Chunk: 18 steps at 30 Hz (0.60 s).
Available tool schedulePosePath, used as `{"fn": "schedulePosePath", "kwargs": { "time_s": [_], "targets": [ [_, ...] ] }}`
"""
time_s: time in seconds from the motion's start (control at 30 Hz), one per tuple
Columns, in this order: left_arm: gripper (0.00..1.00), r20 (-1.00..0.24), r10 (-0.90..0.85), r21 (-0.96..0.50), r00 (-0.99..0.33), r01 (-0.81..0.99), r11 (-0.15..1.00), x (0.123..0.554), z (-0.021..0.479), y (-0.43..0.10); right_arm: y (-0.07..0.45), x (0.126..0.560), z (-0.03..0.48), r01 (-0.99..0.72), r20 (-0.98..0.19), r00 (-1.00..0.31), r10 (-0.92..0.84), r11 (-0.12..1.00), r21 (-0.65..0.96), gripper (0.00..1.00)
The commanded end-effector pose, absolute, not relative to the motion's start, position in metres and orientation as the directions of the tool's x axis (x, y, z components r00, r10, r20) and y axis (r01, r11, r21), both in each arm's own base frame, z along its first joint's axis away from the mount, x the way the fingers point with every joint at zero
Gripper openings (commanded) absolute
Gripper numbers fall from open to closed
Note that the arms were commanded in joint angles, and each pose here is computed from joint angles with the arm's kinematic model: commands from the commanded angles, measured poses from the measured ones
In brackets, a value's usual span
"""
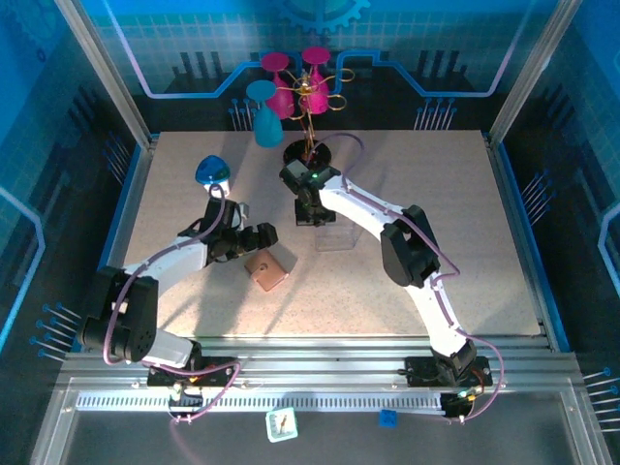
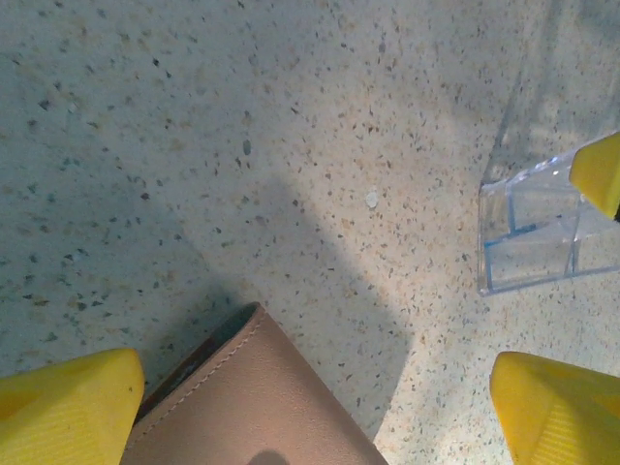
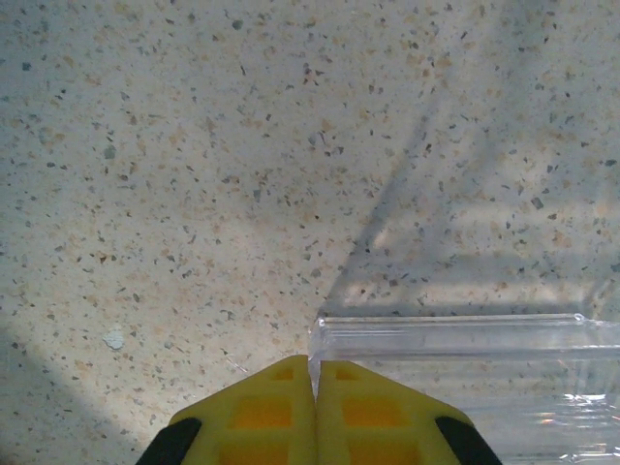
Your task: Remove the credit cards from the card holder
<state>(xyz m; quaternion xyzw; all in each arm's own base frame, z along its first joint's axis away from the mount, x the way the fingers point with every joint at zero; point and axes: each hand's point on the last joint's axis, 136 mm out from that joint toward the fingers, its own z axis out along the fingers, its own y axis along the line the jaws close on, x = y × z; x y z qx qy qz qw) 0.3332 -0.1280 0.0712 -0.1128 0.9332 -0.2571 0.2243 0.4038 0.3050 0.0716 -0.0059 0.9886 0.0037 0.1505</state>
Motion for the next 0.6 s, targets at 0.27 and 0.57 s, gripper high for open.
{"fn": "schedulePosePath", "kwargs": {
  "time_s": [0.27,0.57],
  "targets": [
    [0.93,-0.282,-0.286,-0.562,-0.916,-0.083,0.823,0.331,0.066,-0.145,0.297,0.429,0.056,0.025,-0.306,-0.952,0.020,1.000,-0.012,0.00],
    [0.94,-0.273,-0.276,-0.549,-0.921,-0.087,0.831,0.335,0.064,-0.145,0.293,0.436,0.063,0.038,-0.320,-0.947,0.034,0.999,-0.006,0.11]
  ]
}}
